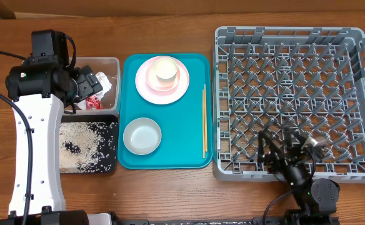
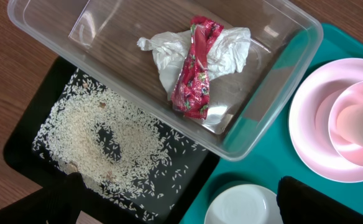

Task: Sort waste into correct bins and load items into the dishwasher
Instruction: 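Swing the right gripper over the rack toward the chopsticks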

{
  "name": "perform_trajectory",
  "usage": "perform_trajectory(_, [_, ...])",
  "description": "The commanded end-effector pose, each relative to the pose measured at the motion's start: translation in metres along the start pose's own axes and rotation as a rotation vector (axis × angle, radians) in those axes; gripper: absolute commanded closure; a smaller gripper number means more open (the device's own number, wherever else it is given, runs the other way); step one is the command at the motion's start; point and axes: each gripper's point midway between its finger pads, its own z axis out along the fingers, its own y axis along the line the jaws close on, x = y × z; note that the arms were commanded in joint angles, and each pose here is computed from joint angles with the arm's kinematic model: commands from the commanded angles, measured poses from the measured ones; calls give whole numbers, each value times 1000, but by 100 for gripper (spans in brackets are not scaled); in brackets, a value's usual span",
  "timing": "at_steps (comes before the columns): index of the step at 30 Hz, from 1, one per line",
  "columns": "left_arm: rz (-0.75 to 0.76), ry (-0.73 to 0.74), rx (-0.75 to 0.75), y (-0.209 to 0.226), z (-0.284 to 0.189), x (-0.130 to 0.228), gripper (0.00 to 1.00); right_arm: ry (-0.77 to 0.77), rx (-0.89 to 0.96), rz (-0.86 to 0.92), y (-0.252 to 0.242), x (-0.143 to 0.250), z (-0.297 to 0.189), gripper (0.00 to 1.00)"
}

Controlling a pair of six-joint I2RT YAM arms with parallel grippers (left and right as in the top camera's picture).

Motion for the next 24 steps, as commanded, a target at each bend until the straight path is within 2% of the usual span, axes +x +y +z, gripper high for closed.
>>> perform_trajectory(1, [6,-21,-2,2,-6,-4,0,154,-279,143,49,23,-9,0])
perform_trajectory(2, [6,-21,-2,2,-6,-4,0,198,-366,132,65,25,-15,0])
perform_trajectory(3, [6,-21,-2,2,-6,-4,0,208,-379,132,70,23,-18,0])
perform_trajectory(6, [6,-21,-2,2,-6,-4,0,174,-336,132,78,-3,-23,0])
perform_trajectory(10, [6,-21,-2,2,-6,-4,0,112,-167,138,85,-56,-38,0])
perform_trajectory(13, [6,-21,-2,2,-6,-4,0,131,22,132,78,-85,-48,0])
perform_trajectory(16, [6,-21,-2,2,-6,-4,0,252,215,126,74,-112,-55,0])
perform_trajectory(19, [6,-21,-2,2,-6,-4,0,374,283,164,84,-135,-48,0])
perform_trajectory(21, [6,-21,-2,2,-6,-4,0,453,284,198,96,-150,-36,0])
perform_trajectory(24, [7,-21,-1,2,-6,-4,0,572,134,280,127,-166,3,0])
